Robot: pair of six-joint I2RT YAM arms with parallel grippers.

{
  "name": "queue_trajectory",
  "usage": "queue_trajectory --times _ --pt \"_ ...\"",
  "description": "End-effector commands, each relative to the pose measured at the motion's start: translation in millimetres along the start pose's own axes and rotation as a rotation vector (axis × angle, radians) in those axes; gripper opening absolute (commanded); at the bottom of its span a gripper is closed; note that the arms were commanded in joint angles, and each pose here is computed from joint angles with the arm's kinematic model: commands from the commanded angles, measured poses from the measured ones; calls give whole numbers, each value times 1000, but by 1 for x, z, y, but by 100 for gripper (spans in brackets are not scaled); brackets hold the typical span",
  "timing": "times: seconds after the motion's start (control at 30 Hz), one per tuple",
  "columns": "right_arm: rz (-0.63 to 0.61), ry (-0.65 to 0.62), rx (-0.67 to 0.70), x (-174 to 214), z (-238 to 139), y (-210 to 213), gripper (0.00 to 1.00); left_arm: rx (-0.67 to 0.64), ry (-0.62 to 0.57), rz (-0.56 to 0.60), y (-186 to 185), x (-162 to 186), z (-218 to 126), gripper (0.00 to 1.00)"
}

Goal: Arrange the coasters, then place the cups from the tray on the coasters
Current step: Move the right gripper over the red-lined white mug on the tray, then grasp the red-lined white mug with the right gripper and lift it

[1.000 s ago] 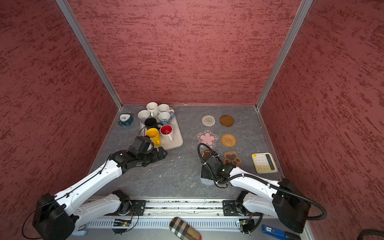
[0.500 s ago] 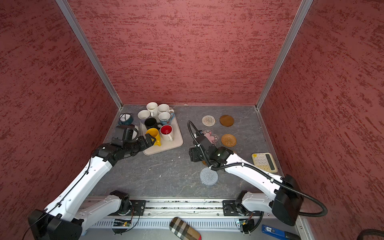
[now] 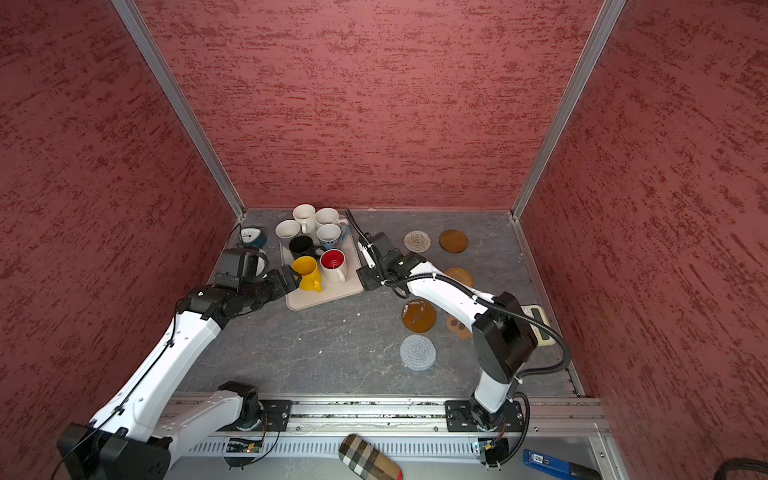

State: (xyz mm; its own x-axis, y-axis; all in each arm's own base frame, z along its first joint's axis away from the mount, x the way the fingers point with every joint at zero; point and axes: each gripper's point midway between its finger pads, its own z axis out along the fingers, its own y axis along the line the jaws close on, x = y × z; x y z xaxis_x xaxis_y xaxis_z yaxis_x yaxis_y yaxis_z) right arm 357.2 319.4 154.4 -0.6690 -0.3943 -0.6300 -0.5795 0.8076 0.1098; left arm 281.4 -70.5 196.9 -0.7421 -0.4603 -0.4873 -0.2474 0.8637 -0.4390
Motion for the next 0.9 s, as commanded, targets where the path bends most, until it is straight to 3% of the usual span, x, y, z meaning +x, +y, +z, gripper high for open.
queue_trajectory --times 0.0,0.33,0.67,0.87 --pt "-95 -37 -66 -21 11 14 71 -43 -38 14 11 -6 5 100" --pt "-134 10 -138 -32 68 28 59 -88 -39 -34 29 2 23 99" --pt "-136 45 -148 -37 101 32 60 -80 -74 -34 25 -6 18 99" --pt "-102 54 -139 -38 116 31 52 -82 -86 -37 25 -9 18 99"
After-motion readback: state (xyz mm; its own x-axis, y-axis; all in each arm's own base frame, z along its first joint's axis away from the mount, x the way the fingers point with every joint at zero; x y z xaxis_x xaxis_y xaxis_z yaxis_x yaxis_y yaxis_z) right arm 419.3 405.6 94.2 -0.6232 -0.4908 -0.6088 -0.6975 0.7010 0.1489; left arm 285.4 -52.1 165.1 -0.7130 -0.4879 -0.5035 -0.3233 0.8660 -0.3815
